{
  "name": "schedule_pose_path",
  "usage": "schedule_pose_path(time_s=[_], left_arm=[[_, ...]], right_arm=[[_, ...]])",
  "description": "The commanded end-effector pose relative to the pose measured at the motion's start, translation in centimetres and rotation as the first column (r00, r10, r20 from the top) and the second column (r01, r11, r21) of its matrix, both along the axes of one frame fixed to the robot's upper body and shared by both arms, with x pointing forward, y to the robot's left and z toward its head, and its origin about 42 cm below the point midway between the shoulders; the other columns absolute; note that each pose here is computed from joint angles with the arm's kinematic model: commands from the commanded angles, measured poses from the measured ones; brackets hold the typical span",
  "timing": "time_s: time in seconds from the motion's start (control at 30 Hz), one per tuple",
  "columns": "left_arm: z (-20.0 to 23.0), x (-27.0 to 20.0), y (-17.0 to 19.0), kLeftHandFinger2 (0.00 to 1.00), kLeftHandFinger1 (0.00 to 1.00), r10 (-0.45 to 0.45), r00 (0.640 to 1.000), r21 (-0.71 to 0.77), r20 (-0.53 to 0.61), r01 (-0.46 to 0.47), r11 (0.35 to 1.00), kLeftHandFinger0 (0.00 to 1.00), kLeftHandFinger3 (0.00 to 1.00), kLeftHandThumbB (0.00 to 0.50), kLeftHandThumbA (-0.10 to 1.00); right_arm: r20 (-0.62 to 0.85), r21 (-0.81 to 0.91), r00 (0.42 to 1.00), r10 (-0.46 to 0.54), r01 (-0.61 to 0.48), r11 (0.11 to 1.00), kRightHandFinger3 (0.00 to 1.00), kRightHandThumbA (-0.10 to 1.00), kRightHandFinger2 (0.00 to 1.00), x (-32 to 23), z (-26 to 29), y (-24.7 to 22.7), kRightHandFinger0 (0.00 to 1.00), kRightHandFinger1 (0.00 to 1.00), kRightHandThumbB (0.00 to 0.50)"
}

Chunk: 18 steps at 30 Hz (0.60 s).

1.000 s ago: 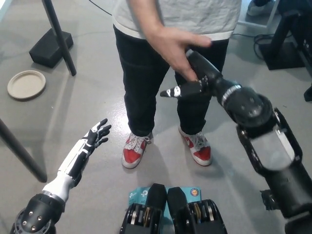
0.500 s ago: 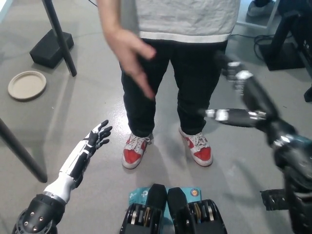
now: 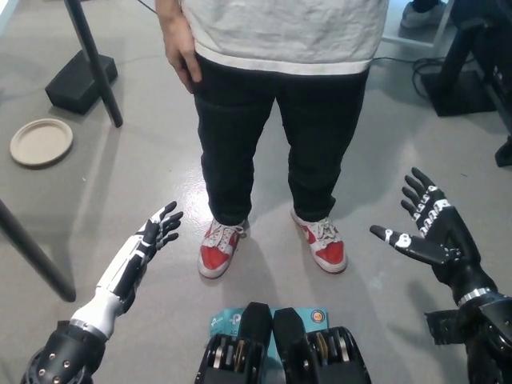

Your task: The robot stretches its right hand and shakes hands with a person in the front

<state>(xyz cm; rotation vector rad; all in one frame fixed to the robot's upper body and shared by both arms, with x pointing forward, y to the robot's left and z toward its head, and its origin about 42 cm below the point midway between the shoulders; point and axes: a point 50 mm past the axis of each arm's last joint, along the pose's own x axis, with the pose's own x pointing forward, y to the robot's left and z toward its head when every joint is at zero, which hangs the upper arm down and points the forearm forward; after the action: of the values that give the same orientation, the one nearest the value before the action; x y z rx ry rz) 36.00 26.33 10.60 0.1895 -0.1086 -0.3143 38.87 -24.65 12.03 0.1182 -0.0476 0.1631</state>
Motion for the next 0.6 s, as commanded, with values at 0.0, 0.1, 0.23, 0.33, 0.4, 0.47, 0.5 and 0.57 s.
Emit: schedule_pose_path(time_s=[0.0, 0.1, 0.23, 0.33, 0.4, 0.47, 0.5, 0.57], left_arm=[[0.79, 0.19, -0.02, 1.00, 1.00, -0.025, 0.999, -0.026, 0.044, 0.026, 0.999, 1.00, 1.00, 0.335, 1.00], [0.54, -0.04, 0.01, 1.00, 1.00, -0.027, 0.999, -0.042, 0.027, 0.028, 0.999, 1.00, 1.00, 0.334, 1.00], [0.52, -0.07, 0.07, 1.00, 1.00, -0.032, 0.999, -0.035, 0.024, 0.033, 0.999, 1.00, 1.00, 0.349, 1.00], [0.65, -0.02, 0.13, 1.00, 1.00, -0.031, 0.999, -0.036, 0.025, 0.032, 0.999, 1.00, 1.00, 0.344, 1.00], [0.72, 0.00, 0.23, 1.00, 1.00, -0.026, 0.999, -0.033, 0.027, 0.027, 0.999, 1.00, 1.00, 0.343, 1.00], [0.73, -0.02, 0.32, 1.00, 1.00, -0.016, 0.999, -0.024, 0.027, 0.017, 1.000, 1.00, 1.00, 0.359, 1.00], [0.74, -0.02, 0.32, 1.00, 1.00, -0.016, 1.000, -0.029, 0.024, 0.017, 0.999, 1.00, 1.00, 0.360, 1.00], [0.77, -0.02, 0.30, 1.00, 1.00, -0.012, 0.999, -0.032, 0.030, 0.013, 0.999, 1.00, 1.00, 0.358, 1.00]], right_arm=[[0.144, -0.050, 0.989, 0.027, -0.020, 0.999, 1.00, 1.00, 1.00, 0.77, 1.66, -0.03, 1.00, 1.00, 0.335], [0.127, -0.082, 0.991, 0.031, -0.020, 0.996, 1.00, 1.00, 1.00, 0.69, 1.12, -0.03, 1.00, 1.00, 0.347], [0.128, -0.124, 0.991, 0.037, -0.021, 0.992, 1.00, 1.00, 1.00, 0.58, 0.99, 0.12, 1.00, 1.00, 0.343], [0.130, -0.141, 0.991, 0.043, -0.024, 0.990, 1.00, 1.00, 1.00, 0.62, 0.92, 0.08, 1.00, 1.00, 0.335], [0.114, -0.171, 0.992, 0.049, -0.029, 0.985, 1.00, 1.00, 1.00, 0.84, 0.93, 0.23, 1.00, 1.00, 0.407], [0.101, -0.219, 0.993, 0.054, -0.031, 0.975, 1.00, 1.00, 1.00, 0.91, 0.89, 0.34, 1.00, 1.00, 0.455], [0.101, -0.234, 0.993, 0.057, -0.032, 0.972, 1.00, 1.00, 1.00, 0.94, 0.86, 0.40, 1.00, 1.00, 0.468], [0.097, -0.244, 0.993, 0.066, -0.041, 0.969, 1.00, 1.00, 1.00, 1.06, 0.80, 0.54, 1.00, 1.00, 0.471]])
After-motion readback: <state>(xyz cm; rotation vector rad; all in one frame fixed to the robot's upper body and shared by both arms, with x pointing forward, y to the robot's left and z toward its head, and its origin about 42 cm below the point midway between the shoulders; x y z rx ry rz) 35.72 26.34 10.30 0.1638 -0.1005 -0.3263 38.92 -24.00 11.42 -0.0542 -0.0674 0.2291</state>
